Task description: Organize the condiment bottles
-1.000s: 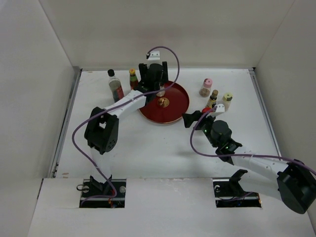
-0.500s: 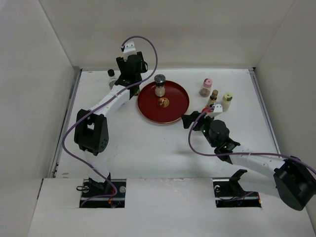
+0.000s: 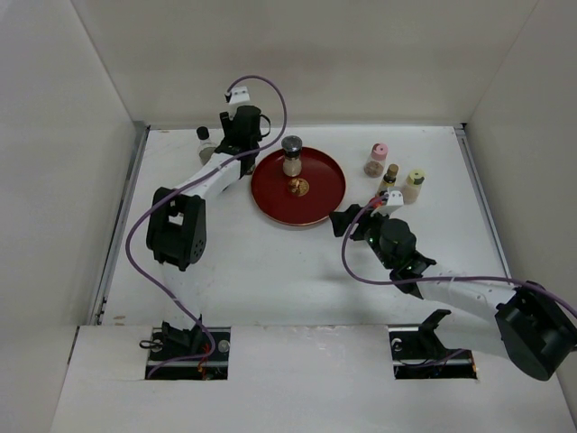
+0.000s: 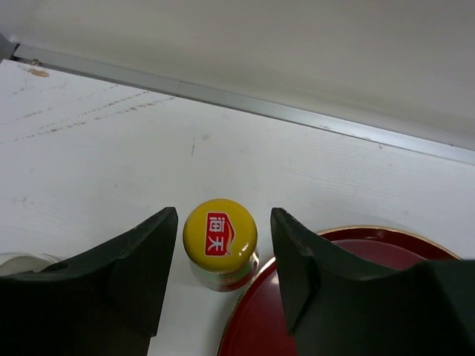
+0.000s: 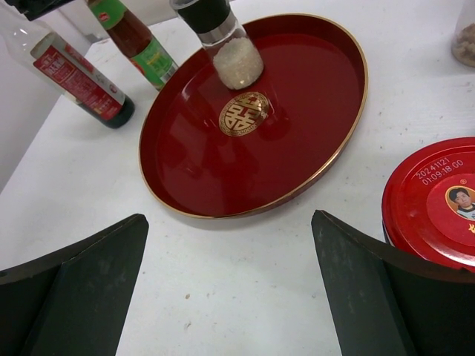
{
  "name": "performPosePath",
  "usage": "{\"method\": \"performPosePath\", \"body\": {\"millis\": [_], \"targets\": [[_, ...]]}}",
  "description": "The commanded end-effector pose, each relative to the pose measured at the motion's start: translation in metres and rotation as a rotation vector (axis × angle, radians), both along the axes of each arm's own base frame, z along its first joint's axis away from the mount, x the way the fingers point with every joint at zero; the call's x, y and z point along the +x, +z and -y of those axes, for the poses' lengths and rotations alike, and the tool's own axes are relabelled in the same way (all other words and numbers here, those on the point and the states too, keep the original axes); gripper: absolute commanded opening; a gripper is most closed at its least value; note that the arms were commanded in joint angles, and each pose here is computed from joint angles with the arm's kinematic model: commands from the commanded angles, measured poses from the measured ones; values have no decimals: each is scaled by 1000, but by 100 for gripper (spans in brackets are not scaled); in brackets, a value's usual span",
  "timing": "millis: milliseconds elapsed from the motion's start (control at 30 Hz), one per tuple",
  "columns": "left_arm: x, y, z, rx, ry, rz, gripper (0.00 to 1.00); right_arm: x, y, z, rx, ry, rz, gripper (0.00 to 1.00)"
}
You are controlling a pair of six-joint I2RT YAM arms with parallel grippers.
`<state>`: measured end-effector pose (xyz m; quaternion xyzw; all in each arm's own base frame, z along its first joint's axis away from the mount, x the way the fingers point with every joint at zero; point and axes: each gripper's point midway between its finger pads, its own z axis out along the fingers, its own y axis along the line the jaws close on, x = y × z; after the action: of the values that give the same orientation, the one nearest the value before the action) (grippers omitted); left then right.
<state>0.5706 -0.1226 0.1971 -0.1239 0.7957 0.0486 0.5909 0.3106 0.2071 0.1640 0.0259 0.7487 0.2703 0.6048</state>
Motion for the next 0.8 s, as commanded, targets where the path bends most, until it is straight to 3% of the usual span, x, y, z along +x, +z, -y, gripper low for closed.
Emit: {"method": "performPosePath", "body": {"millis": [0, 100, 200, 467, 767], "targets": [[12, 33, -4, -33, 11, 85, 43, 6, 23, -5, 53, 8, 55, 99], [10, 38, -5, -33, 17, 94, 28, 7, 20, -5, 51, 6, 49, 99], [3, 58, -7, -42, 21, 137, 22, 6, 21, -7, 51, 12, 49, 99], [-36, 148, 16, -76, -44, 303, 21, 5, 23, -8, 58, 17, 57, 99], [-55, 153, 44, -84, -100, 325, 21, 5, 22, -6, 57, 14, 53, 99]]}}
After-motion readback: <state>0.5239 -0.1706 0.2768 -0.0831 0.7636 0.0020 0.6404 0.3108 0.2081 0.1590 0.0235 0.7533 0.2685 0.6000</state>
